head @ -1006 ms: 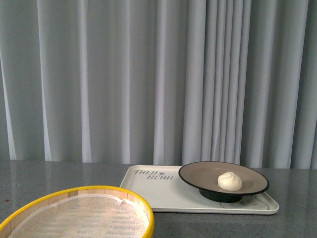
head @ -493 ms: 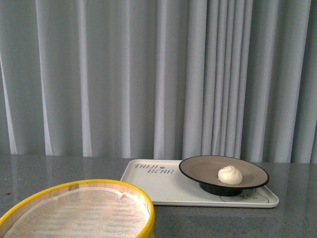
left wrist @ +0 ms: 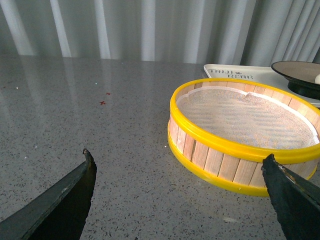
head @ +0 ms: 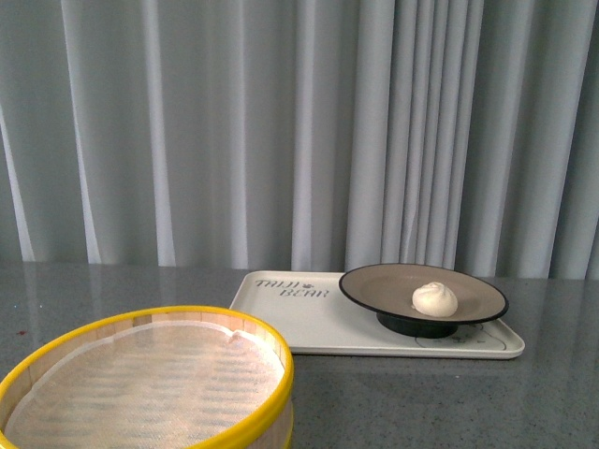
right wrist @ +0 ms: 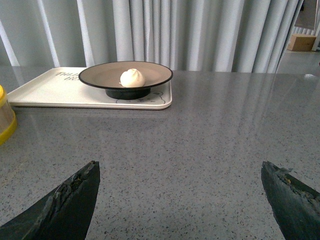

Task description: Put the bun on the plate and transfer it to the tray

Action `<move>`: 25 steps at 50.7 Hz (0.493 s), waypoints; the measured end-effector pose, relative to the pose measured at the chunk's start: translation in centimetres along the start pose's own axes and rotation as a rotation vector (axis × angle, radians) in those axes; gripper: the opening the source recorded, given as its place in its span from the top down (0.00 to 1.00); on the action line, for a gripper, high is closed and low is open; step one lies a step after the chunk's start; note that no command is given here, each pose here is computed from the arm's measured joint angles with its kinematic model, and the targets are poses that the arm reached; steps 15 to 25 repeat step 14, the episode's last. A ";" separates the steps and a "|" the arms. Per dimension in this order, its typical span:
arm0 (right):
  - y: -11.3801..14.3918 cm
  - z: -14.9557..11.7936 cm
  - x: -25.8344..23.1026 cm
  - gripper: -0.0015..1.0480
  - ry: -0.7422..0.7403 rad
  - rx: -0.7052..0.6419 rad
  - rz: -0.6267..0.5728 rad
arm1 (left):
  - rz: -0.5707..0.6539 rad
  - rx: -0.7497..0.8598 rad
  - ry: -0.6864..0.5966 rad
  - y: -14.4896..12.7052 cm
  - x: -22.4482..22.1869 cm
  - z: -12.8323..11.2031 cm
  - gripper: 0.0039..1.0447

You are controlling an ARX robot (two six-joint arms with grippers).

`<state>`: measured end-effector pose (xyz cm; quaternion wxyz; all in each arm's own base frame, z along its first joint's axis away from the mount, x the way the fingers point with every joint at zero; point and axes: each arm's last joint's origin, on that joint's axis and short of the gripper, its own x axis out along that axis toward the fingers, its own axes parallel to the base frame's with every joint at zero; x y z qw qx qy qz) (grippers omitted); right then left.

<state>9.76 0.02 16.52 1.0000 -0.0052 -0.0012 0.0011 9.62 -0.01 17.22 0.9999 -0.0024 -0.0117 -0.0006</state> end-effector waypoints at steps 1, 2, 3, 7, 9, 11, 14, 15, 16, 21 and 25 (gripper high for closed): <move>0.0 0.0 0.0 0.08 0.000 0.000 0.000 | 0.000 0.000 0.000 0.0 0.0 0.0 0.06; 0.0 0.0 0.0 0.08 0.000 0.000 0.000 | 0.000 0.000 0.000 0.0 0.0 0.0 0.06; 0.0 0.0 0.0 0.08 0.000 0.000 0.000 | 0.000 0.000 0.000 0.0 0.0 0.0 0.06; 0.0 0.0 0.0 0.08 0.000 0.000 0.000 | 0.000 0.000 0.000 0.0 0.0 0.0 0.06; 0.0 0.0 0.0 0.08 0.000 0.000 0.000 | 0.000 0.000 0.000 0.0 0.0 0.0 0.06; 0.0 0.0 0.0 0.08 0.000 0.000 0.000 | 0.000 0.000 0.000 0.0 0.0 0.0 0.06; 0.0 0.0 0.0 0.08 0.000 0.000 0.000 | 0.000 0.000 0.000 0.0 0.0 0.0 0.06; 0.0 0.0 0.0 0.08 0.000 0.000 0.000 | 0.000 0.000 0.000 0.0 0.0 0.0 0.06; 0.0 0.0 0.0 0.08 0.000 0.000 0.000 | 0.000 0.000 0.000 0.0 0.0 0.0 0.06; 0.0 0.0 0.0 0.08 0.000 0.000 0.000 | 0.000 0.000 0.000 0.0 0.0 0.0 0.06; 0.0 0.0 0.0 0.08 0.000 0.000 0.000 | 0.000 0.000 0.000 0.0 0.0 0.0 0.06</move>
